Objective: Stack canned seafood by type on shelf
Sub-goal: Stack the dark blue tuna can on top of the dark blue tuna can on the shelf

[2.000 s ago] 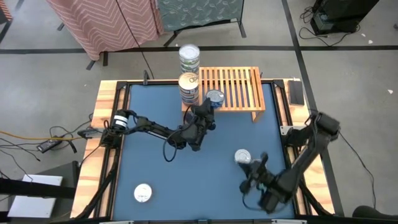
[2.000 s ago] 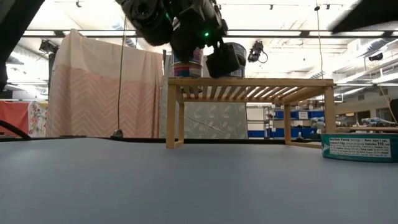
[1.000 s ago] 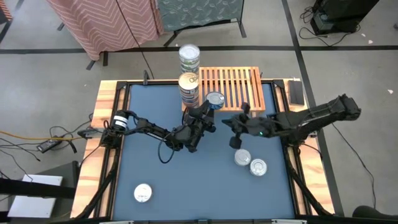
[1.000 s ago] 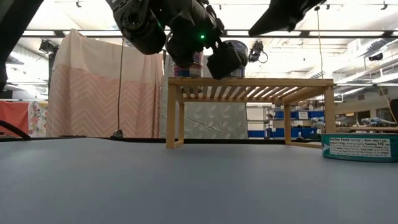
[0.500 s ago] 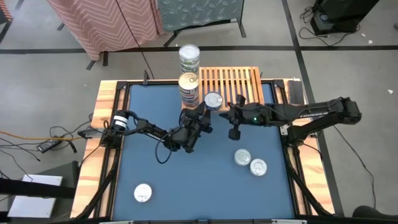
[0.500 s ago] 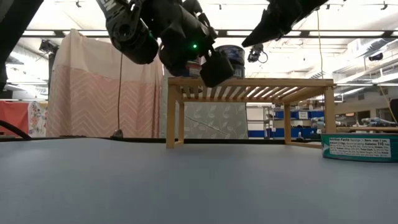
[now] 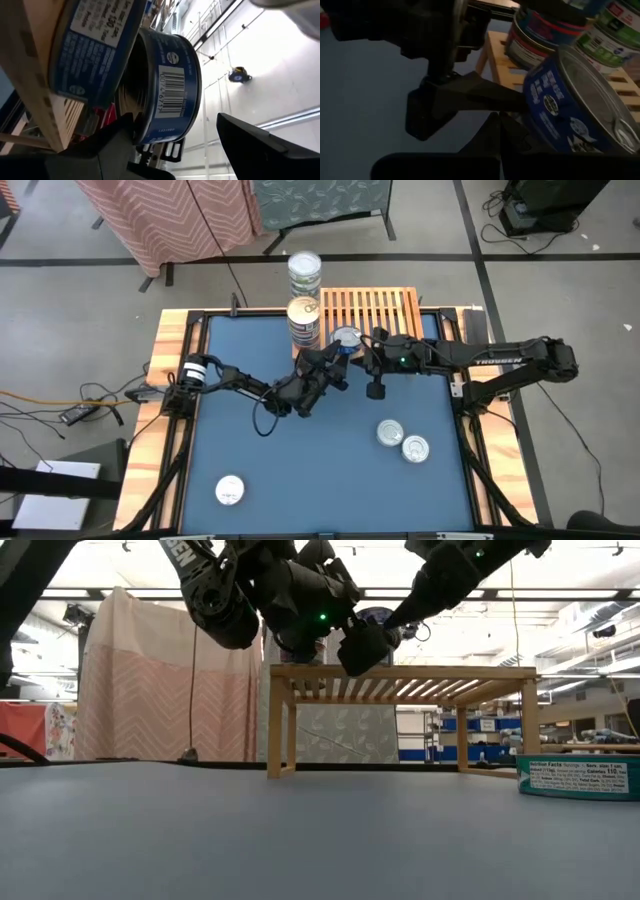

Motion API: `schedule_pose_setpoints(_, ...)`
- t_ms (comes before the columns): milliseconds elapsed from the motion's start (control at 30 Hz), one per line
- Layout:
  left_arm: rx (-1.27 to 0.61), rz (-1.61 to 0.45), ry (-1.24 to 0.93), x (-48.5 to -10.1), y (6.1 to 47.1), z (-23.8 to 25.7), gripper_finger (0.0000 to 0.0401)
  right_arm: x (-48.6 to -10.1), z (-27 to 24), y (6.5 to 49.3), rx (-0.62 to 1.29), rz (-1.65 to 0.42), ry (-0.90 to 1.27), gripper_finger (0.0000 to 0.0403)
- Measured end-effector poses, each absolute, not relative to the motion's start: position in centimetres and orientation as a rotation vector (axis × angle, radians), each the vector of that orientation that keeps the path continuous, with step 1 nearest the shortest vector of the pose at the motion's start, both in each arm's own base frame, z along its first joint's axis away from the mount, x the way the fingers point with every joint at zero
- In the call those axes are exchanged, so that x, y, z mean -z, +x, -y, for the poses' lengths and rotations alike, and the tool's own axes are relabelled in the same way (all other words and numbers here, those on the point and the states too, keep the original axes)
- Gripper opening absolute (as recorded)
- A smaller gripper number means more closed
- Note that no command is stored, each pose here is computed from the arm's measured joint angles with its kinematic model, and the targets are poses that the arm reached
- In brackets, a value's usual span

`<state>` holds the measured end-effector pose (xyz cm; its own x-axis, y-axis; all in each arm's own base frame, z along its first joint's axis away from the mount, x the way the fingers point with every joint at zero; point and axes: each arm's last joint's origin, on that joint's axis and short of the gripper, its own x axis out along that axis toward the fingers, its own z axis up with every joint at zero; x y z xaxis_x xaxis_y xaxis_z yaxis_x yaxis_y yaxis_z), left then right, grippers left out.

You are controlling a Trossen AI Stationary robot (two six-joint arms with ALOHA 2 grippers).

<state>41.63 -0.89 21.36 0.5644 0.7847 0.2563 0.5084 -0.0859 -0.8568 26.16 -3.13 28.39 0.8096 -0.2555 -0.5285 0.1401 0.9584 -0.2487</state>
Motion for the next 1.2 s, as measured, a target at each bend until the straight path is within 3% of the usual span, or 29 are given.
schedule_pose_setpoints(1200, -0.269, 1.05, -1.771, -21.5, 41.6, 1.7, 0.0287, -29.1, 4.6, 26.1, 0.256, -0.569, -0.236, 0.0)
